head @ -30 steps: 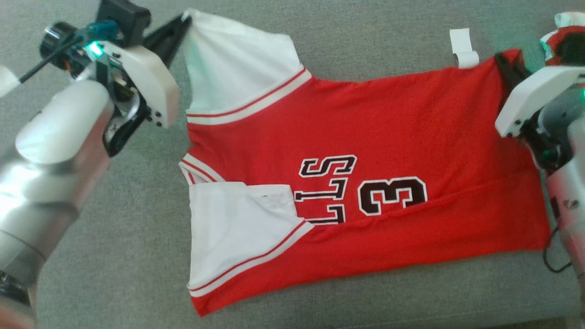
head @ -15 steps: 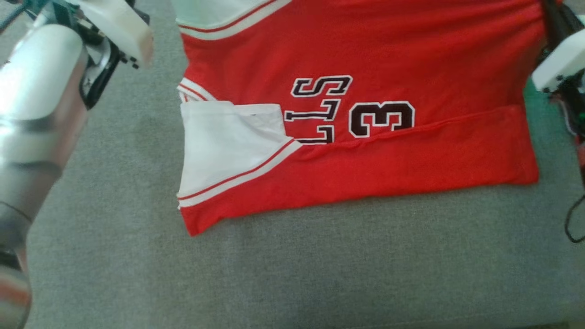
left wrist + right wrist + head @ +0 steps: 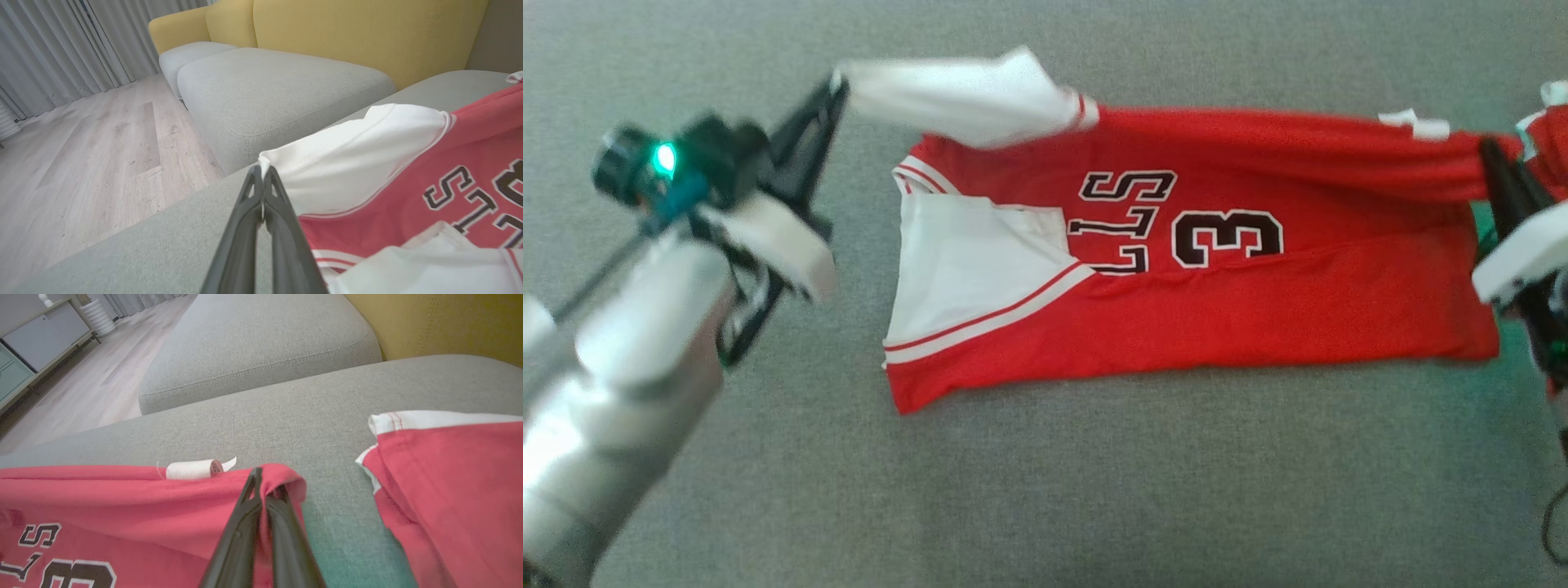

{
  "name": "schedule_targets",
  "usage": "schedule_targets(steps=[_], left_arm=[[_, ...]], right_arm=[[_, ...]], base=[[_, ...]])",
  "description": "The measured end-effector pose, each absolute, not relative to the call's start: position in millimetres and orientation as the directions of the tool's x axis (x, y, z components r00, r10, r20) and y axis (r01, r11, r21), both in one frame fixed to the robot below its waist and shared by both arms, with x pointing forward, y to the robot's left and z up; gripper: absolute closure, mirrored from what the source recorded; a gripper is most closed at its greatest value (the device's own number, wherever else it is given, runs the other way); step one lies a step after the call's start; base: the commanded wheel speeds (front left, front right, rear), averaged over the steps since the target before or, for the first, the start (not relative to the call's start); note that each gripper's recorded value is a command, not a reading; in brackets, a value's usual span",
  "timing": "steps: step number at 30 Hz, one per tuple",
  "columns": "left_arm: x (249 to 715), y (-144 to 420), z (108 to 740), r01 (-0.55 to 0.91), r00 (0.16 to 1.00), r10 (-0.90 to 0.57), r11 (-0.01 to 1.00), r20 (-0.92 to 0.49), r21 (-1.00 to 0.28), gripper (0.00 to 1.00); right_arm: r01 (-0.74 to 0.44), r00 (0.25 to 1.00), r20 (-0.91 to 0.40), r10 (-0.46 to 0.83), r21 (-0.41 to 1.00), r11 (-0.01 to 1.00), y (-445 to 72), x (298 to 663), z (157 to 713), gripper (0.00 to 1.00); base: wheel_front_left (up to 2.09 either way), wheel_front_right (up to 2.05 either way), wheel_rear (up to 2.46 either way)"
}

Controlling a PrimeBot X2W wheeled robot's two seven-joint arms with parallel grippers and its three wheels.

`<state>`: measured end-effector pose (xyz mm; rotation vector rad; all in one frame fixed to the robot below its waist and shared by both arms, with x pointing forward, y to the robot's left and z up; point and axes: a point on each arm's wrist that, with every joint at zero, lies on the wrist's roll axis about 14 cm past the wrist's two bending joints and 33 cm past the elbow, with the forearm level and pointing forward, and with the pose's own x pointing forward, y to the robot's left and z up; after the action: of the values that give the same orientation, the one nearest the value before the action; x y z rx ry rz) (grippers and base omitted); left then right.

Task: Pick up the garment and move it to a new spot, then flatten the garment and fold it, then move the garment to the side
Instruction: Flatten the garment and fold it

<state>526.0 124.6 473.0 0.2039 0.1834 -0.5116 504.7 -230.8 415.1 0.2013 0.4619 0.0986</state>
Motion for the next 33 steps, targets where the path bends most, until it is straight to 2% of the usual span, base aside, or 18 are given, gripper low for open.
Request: schedule_targets(steps=[6,12,19,20,21,22,23,24,25,33], left_arm=[[478,120,460,0.496,0.855,-0.467,0.864,-0.225,0.090,1.00],[427,116,432,0.493,0.833,-0.461,0.869,-0.306,0.031,1.00],[399,110,418,0.476,0.818,-0.455,0.879,-0.353,-0.029,1.00],[397,109,416,0.474,0.817,-0.454,0.880,-0.356,-0.033,1.00],[395,109,415,0.472,0.816,-0.451,0.881,-0.360,-0.033,1.00],[394,109,414,0.472,0.815,-0.451,0.881,-0.363,-0.035,1.00],[394,109,414,0.466,0.819,-0.444,0.884,-0.363,-0.031,0.78],[394,109,414,0.466,0.819,-0.444,0.884,-0.363,-0.031,0.05],[394,111,413,0.458,0.824,-0.435,0.889,-0.363,-0.025,0.00],[381,112,423,0.347,0.889,-0.340,0.937,-0.306,-0.034,0.00]], right_arm=[[-0.043,0.879,-0.455,0.142,0.222,0.974,-231,476,406,1.00],[-0.039,0.860,-0.488,0.148,0.226,0.973,-232,451,392,1.00],[-0.026,0.830,-0.540,0.140,0.213,0.977,-236,428,377,1.00],[-0.024,0.829,-0.542,0.137,0.209,0.978,-236,427,377,0.71],[-0.023,0.829,-0.543,0.135,0.209,0.978,-236,427,376,0.56],[-0.021,0.827,-0.546,0.134,0.208,0.978,-236,426,375,0.11],[-0.016,0.828,-0.545,0.130,0.209,0.978,-236,426,376,0.00],[-0.016,0.828,-0.545,0.130,0.209,0.978,-236,426,376,0.00],[-0.014,0.831,-0.542,0.127,0.209,0.978,-235,427,376,0.00],[-0.004,0.905,-0.422,0.046,0.099,0.995,-250,419,401,0.00]], base=[[0.00,0.00,0.00],[0.00,0.00,0.00],[0.00,0.00,0.00],[0.00,0.00,0.00],[0.00,0.00,0.00],[0.00,0.00,0.00],[0.00,0.00,0.00],[0.00,0.00,0.00],[0.00,0.00,0.00],[0.00,0.00,0.00]])
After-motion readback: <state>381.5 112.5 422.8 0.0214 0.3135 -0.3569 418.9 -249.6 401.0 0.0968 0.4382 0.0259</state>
